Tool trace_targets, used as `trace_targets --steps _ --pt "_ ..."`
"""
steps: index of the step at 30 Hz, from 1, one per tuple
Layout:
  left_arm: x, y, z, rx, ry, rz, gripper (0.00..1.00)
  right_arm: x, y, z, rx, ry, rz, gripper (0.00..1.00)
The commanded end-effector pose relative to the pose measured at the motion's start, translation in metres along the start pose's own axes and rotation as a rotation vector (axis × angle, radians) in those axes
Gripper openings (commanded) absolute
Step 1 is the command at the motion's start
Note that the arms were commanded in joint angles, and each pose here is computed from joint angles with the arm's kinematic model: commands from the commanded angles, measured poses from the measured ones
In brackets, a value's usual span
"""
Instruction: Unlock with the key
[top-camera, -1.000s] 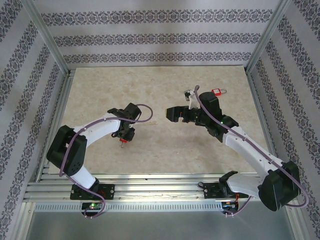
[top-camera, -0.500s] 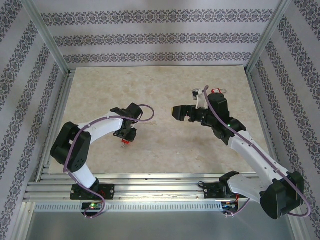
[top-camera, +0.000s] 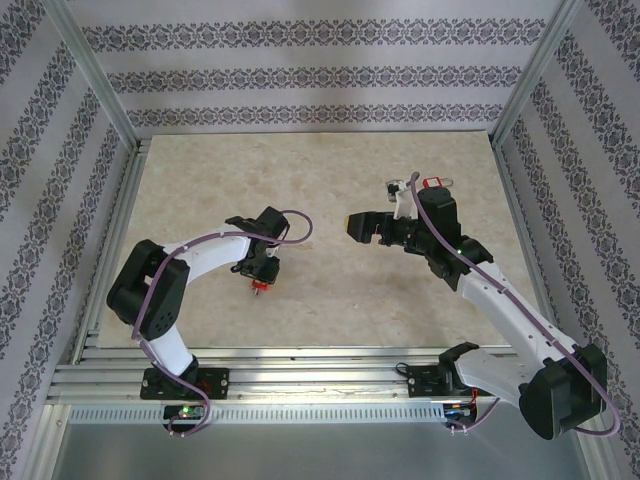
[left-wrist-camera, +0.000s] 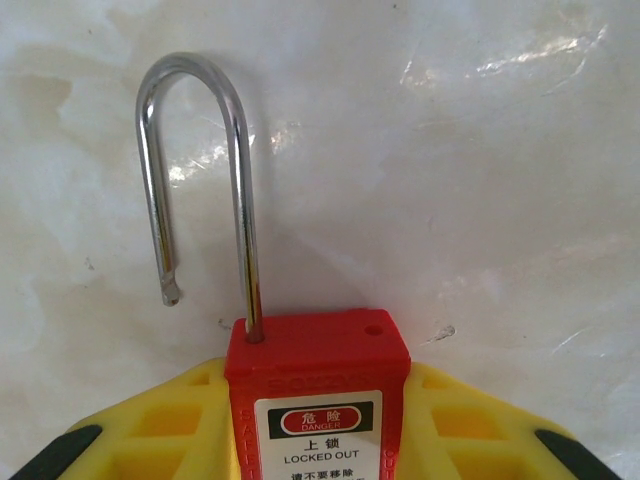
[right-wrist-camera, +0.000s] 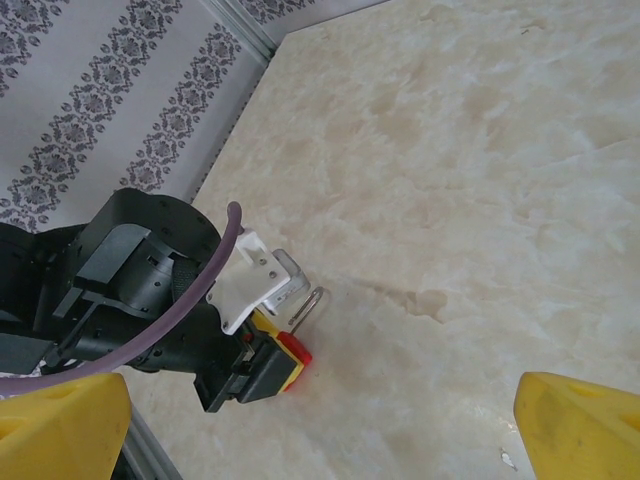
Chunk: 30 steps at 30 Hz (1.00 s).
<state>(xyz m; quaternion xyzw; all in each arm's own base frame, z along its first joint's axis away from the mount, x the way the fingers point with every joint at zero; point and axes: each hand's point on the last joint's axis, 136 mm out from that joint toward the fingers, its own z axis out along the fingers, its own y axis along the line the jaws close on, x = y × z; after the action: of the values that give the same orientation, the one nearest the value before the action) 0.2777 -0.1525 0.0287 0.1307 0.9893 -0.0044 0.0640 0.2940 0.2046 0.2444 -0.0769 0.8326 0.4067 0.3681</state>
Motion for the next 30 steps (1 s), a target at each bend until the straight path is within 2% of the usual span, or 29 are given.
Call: trace_targets --steps 1,2,6,15,21,22,23,30 --pt "-0.002 -0.007 0.004 0.021 0.005 -0.007 0.00 0.002 -0.002 -0.005 -0.001 0.002 0.018 0.98" --pt "-0.002 -0.006 0.004 0.016 0.005 -0.013 0.02 0.002 -0.002 -0.005 0.000 0.001 0.018 0.98" --pt "-0.006 -0.008 0.003 0.034 -0.010 -0.024 0.23 0.002 -0.001 -0.008 -0.001 0.001 0.023 0.98" --pt "-0.016 -0.004 -0.019 0.053 -0.080 -0.067 0.63 0.006 -0.003 -0.015 0.022 0.010 0.037 0.98" --pt "-0.024 0.002 -0.065 0.082 -0.198 -0.115 0.74 0.009 -0.003 -0.019 0.035 0.011 0.045 0.98" --pt "-0.025 0.004 -0.076 0.087 -0.227 -0.127 0.85 0.010 -0.004 -0.019 0.037 0.015 0.047 0.98" --pt "-0.026 0.007 -0.085 0.090 -0.249 -0.140 0.89 0.012 -0.005 -0.019 0.040 0.017 0.048 0.98" --pt "-0.017 0.057 -0.142 0.092 -0.410 -0.321 0.98 0.017 -0.012 -0.027 0.098 0.025 0.053 0.98"
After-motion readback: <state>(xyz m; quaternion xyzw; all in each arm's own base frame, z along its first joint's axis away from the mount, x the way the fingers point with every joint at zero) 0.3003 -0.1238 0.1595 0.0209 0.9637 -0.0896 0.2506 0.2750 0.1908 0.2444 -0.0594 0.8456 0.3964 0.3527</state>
